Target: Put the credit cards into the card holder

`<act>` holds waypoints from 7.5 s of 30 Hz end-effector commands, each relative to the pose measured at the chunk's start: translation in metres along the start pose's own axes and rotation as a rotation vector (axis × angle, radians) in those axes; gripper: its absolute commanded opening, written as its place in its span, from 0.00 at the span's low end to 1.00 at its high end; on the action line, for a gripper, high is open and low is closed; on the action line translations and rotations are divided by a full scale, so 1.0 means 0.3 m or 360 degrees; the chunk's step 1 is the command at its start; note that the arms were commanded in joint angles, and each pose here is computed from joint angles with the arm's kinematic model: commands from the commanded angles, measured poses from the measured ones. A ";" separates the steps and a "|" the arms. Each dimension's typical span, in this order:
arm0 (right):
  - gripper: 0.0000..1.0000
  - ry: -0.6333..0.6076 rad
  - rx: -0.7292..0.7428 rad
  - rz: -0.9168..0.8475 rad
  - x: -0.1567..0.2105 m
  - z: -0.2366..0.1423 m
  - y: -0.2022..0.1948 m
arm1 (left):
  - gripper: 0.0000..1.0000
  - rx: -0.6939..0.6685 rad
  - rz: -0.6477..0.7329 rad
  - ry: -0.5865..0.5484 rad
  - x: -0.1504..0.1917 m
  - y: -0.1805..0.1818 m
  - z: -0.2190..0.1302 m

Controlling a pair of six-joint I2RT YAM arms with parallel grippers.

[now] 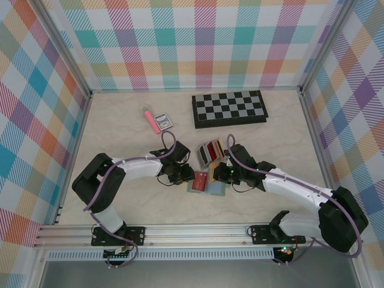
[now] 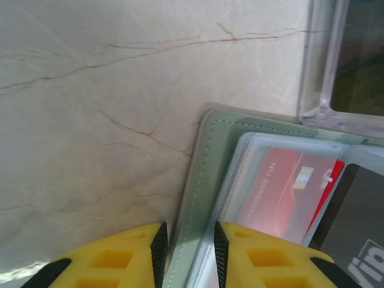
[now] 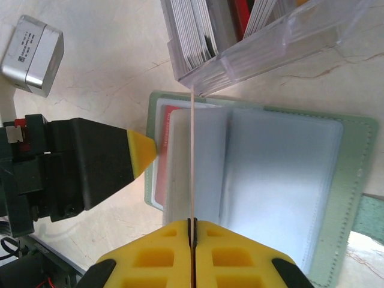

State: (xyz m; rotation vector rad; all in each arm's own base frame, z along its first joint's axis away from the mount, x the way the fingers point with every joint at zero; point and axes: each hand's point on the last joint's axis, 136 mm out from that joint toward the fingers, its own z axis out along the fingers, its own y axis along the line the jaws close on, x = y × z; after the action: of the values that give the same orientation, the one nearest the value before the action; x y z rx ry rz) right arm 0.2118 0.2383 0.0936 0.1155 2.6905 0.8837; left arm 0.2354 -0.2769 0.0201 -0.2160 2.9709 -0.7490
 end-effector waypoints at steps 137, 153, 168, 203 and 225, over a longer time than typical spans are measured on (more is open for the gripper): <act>0.06 -0.0021 0.0488 -0.0355 0.067 0.110 -0.046 | 0.00 0.0011 -0.0106 -0.0045 0.045 0.004 0.112; 0.08 -0.0125 0.0734 -0.0418 0.023 -0.035 -0.142 | 0.00 -0.0095 -0.0110 -0.0005 0.068 0.065 0.142; 0.07 -0.0106 0.0993 -0.0211 -0.034 -0.142 -0.310 | 0.00 -0.0067 -0.0083 0.0010 0.069 0.042 0.136; 0.07 -0.0081 0.0918 -0.0446 0.020 -0.029 -0.174 | 0.00 -0.0114 -0.0077 0.0017 0.075 0.071 0.145; 0.08 -0.0095 0.0364 -0.0321 -0.009 -0.033 0.023 | 0.00 -0.0095 -0.0053 0.0047 0.080 0.054 0.156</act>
State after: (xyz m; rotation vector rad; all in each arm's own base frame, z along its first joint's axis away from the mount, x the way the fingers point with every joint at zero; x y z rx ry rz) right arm 0.2139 0.2012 0.1071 -0.0265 2.6704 0.2929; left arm 0.2325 -0.3161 0.0175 -0.2267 2.8940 -0.8977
